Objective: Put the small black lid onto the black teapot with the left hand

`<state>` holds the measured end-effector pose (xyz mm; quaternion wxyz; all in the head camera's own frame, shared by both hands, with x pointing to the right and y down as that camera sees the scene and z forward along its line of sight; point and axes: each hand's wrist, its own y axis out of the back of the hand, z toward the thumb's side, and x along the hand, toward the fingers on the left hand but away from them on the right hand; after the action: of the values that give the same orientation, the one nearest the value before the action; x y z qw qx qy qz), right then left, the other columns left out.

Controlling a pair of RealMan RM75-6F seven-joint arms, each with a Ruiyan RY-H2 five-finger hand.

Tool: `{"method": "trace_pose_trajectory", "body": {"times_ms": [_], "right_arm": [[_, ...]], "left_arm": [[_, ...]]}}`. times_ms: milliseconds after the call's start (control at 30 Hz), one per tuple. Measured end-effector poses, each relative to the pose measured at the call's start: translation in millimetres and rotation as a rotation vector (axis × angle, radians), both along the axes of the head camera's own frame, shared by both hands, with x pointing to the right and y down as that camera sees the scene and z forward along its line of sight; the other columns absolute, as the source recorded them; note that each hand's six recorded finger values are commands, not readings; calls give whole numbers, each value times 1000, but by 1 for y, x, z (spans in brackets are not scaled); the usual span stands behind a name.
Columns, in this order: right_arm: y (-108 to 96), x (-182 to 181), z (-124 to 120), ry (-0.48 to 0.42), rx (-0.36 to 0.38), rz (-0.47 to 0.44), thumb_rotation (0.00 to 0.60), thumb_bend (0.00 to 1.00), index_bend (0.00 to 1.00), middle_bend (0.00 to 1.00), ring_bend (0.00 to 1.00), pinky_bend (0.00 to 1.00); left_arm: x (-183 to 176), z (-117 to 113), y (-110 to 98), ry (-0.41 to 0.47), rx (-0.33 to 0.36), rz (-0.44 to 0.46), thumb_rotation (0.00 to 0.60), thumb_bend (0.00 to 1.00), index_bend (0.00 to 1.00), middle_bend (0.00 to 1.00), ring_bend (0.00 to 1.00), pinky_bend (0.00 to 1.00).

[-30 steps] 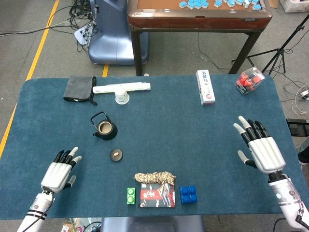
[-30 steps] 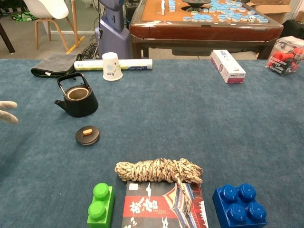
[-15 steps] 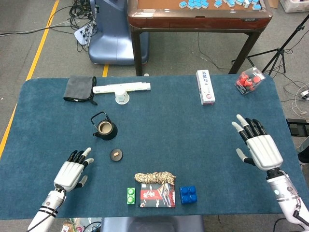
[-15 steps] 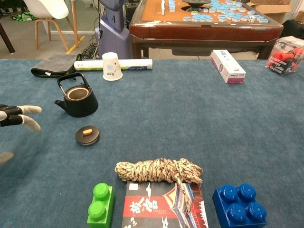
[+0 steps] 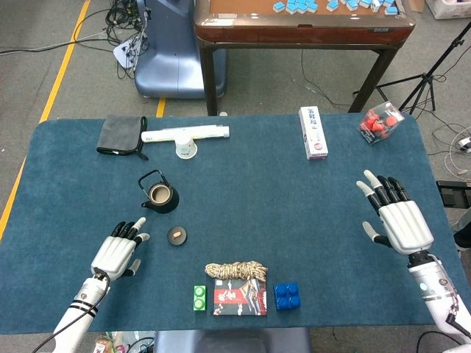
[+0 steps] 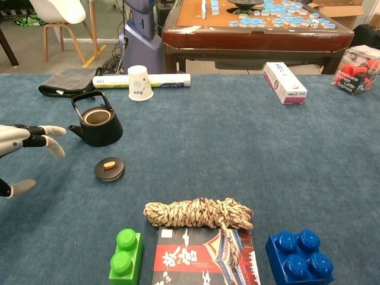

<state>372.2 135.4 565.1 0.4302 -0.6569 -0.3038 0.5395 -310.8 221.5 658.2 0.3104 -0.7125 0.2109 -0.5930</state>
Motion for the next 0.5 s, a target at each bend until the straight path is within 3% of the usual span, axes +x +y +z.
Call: {"method": "trace_pose_trajectory", "body": {"times_ms": [500], "right_arm": [[-4, -1, 4, -2, 0, -9, 600, 360, 0, 0, 0, 0]], "left_arm": [[1, 4, -9, -38, 6, -16, 600, 394, 257, 0, 0, 0]]}}
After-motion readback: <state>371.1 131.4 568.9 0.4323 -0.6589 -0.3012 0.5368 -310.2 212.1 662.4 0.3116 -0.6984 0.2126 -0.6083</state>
